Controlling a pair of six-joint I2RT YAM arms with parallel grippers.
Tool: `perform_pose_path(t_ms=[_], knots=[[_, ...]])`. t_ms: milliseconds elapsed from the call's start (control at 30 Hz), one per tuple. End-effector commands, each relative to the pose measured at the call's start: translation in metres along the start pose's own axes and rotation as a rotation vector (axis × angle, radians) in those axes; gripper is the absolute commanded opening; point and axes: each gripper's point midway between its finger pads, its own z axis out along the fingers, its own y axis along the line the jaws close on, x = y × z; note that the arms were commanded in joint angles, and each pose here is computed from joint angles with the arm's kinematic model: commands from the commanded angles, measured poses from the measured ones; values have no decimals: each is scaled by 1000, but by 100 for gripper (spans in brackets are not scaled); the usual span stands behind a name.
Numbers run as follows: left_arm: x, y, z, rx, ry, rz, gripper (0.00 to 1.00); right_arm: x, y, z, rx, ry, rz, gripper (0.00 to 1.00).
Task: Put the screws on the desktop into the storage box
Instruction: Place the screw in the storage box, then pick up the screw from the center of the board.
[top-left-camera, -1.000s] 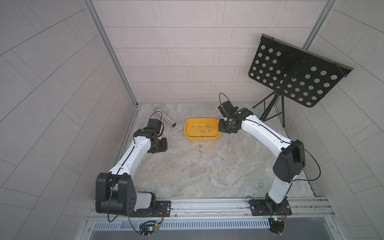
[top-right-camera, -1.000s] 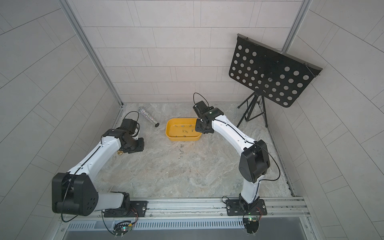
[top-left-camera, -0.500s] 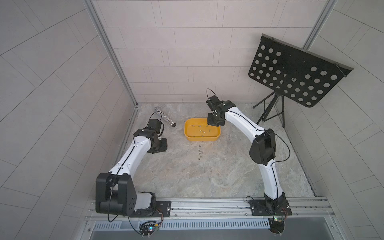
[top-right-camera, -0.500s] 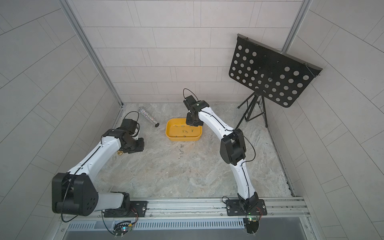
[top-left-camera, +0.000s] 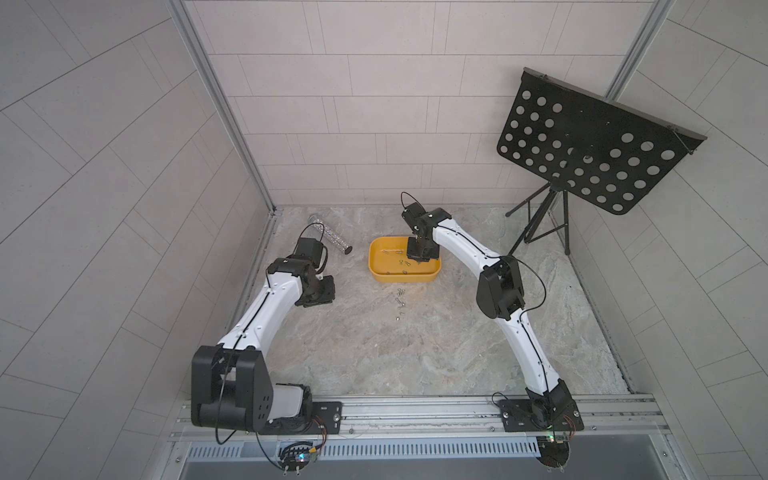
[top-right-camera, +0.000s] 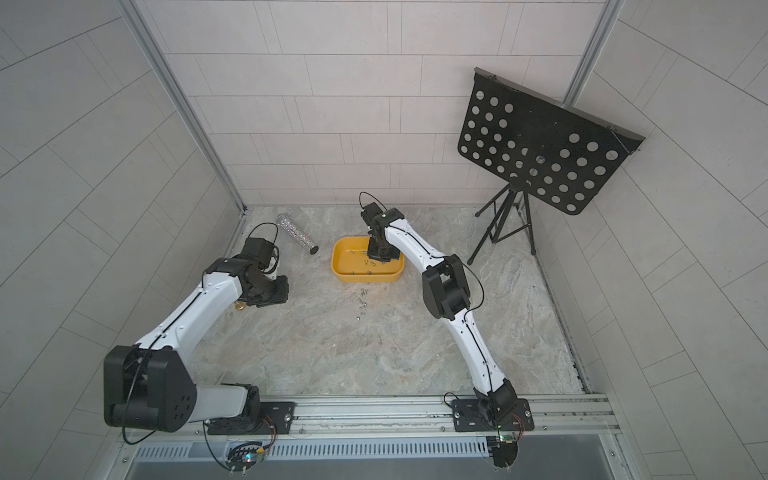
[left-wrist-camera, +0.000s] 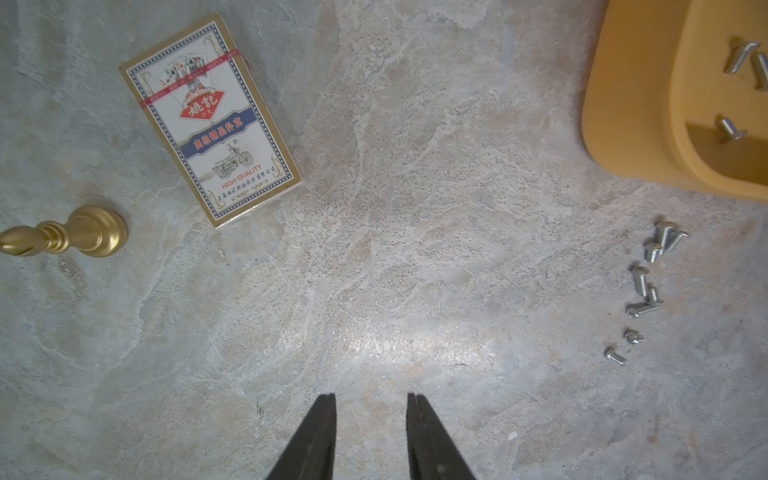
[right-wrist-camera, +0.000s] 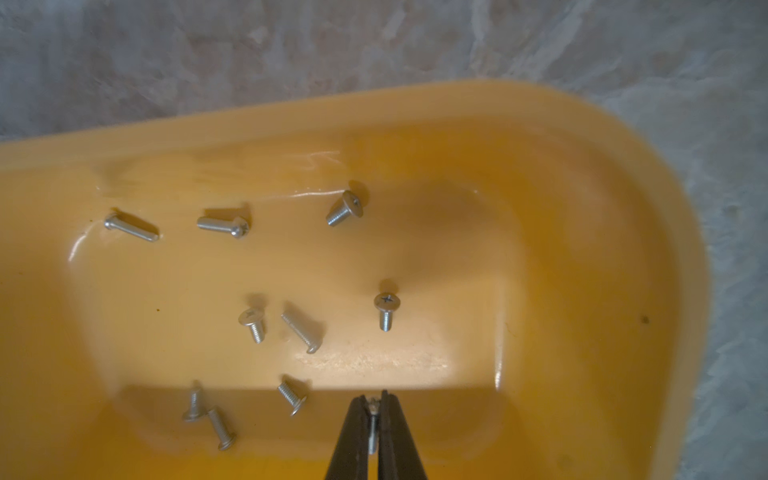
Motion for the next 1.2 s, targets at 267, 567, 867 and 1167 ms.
perform_pose_path(t_ms=[267,567,867,1167], knots=[[2,0,3,5,11,10,35,10,-4,16,36,44,-1,4],[2,1,3,-2,9,12,35,0,4,-15,2,-12,-38,26],[0,4,2,-17,-4,17,35,-26,16,-148,-92,-260,-121,34],[-1,-3,4,-5,-15,46,36,8,-53,-253,-91,-468,-106,37]])
